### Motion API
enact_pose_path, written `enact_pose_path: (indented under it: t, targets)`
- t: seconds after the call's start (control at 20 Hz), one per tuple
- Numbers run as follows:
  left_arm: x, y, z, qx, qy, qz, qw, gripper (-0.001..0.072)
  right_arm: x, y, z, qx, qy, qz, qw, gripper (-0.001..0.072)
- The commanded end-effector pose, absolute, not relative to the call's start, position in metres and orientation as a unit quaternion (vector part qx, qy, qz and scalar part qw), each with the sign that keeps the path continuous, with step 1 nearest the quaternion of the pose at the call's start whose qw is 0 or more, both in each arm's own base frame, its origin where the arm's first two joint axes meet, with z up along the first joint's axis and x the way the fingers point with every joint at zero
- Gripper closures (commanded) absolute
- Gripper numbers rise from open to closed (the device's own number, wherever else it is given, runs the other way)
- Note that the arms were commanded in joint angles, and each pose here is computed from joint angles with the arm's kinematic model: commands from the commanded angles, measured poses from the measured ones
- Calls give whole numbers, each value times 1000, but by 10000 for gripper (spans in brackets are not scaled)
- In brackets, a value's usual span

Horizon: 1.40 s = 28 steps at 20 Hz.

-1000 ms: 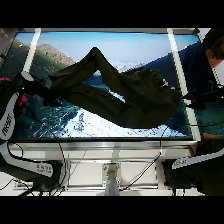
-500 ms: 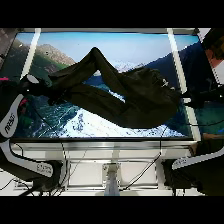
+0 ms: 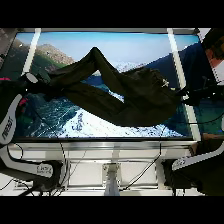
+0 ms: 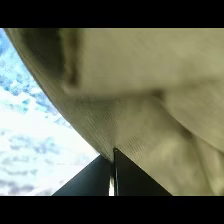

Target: Fold the clothes and pants, and hang the long-sleeved shirts on hangers.

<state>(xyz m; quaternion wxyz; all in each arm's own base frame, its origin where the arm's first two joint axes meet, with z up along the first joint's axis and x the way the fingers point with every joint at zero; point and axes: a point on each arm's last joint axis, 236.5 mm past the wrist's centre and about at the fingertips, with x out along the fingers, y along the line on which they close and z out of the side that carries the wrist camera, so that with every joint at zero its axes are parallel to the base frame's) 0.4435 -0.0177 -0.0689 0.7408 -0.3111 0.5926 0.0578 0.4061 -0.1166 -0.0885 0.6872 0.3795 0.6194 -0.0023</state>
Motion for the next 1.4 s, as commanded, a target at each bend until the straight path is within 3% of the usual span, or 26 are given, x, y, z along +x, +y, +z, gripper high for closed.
enact_pose_path:
  t: [0.0,0.05,0.1,0.2,0.25,0.3,0.45,0.75,1.05,1.35]
  targets:
    - [430,1,-28,-230,580,65,779,702,406,-113,-106,385,629,-6,675,104]
    - [421,1,-21,-216,585,70,779,702,407,-108,-111,393,631,-1,669,110]
    - [412,-1,-16,-205,590,70,778,702,408,-103,-114,396,634,5,664,161]
    - [393,-11,-18,-190,602,68,773,701,414,-94,-119,389,635,9,667,345]
    - [382,-14,-22,-186,607,74,769,702,418,-91,-119,383,633,10,673,460]
    - [370,-14,-28,-173,613,82,767,702,421,-89,-119,382,631,10,676,696]
    - [328,-8,-39,-136,621,113,763,702,410,-93,-110,388,641,-7,662,690]
    - [292,-6,-46,-151,589,116,785,702,355,-177,-68,393,633,-145,651,690]
    - [305,-13,-57,-163,557,100,808,702,280,-239,-42,385,639,-279,604,689]
    - [315,-14,-54,-168,540,96,819,702,241,-251,-39,394,655,-331,553,688]
